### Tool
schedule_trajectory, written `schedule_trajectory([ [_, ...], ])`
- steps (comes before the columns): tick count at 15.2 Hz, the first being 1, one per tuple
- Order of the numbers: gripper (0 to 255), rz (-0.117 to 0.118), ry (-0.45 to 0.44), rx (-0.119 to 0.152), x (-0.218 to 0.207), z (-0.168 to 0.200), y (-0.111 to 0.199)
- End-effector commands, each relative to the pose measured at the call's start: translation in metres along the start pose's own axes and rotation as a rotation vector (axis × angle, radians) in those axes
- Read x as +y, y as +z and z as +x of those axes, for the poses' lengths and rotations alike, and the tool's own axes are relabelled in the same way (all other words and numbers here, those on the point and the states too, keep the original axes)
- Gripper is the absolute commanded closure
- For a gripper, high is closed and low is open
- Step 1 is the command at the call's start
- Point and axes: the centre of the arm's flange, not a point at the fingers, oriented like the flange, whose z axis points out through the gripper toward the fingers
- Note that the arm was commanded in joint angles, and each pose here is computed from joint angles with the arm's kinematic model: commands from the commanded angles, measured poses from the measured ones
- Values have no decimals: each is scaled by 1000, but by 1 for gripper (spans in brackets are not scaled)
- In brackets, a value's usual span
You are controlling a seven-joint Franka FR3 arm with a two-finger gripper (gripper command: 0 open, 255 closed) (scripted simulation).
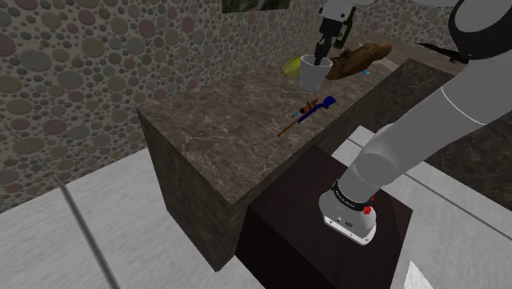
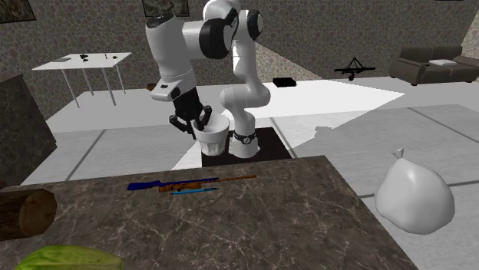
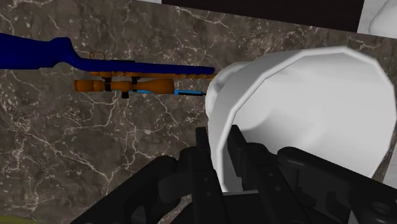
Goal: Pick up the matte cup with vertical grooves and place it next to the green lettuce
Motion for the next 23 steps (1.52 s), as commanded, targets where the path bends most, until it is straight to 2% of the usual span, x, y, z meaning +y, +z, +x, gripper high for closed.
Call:
schedule_trajectory([
  [1,255,-1,-2,0,24,1,-6],
  [17,255,-1,-2,0,232,22,-43],
  [23,255,-1,-2,0,237,24,-12],
])
